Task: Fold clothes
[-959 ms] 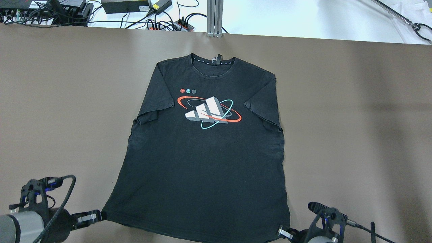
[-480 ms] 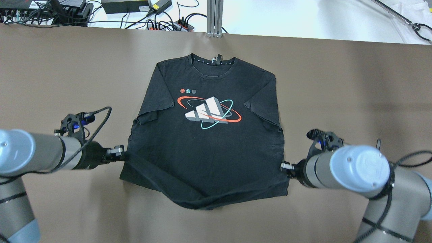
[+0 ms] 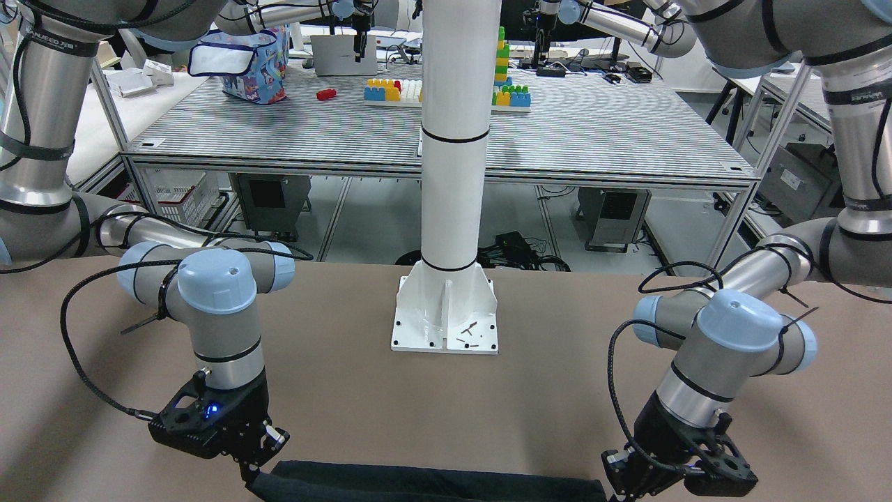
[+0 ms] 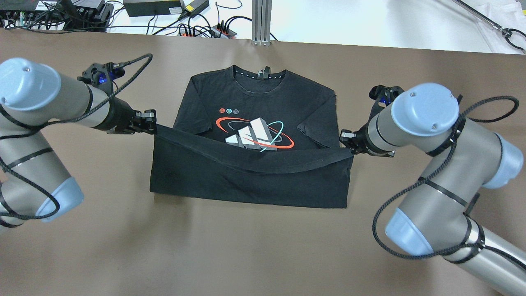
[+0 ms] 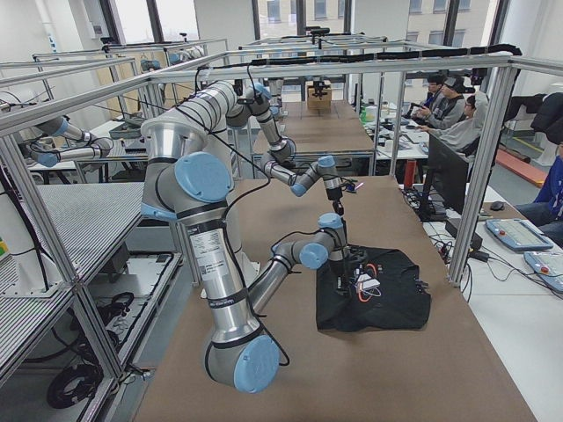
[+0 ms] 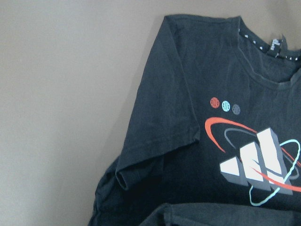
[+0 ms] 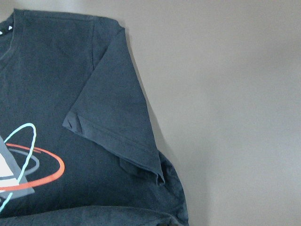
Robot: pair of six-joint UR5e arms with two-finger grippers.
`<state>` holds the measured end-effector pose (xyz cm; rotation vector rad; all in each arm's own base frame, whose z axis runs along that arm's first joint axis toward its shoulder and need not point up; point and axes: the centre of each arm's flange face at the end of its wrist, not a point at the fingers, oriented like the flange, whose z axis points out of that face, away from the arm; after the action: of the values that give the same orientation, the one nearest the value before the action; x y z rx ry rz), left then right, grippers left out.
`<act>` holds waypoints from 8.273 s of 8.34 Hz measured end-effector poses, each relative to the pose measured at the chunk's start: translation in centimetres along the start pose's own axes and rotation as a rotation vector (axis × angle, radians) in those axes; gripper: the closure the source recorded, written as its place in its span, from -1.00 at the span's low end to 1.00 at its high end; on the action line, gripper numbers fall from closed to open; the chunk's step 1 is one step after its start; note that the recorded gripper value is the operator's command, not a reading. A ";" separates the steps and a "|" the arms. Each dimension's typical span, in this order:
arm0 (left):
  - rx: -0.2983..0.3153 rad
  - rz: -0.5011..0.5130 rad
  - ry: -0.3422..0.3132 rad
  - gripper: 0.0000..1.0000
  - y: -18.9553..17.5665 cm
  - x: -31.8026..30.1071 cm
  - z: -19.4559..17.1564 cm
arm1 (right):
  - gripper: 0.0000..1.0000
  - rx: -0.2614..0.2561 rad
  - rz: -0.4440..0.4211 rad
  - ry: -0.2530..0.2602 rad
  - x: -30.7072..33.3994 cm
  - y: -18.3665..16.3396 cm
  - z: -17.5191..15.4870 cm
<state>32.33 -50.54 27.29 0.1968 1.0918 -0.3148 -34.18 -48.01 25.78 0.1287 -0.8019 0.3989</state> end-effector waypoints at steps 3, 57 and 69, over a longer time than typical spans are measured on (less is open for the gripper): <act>0.011 0.017 -0.050 1.00 -5.9 -1.5 -2.1 | 1.00 0.057 -0.024 0.039 -1.0 -7.0 0.3; 0.125 -0.028 -0.072 -0.57 -20.0 4.3 11.7 | -0.90 -0.349 0.238 0.091 4.5 29.0 4.9; 0.058 -0.103 -0.013 1.00 10.2 -3.0 14.4 | -0.90 -0.060 0.300 -0.016 2.2 21.0 5.1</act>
<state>46.62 -44.98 36.48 0.1904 1.0821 -0.4397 -44.56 -29.42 30.12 -0.0460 -0.8505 0.6566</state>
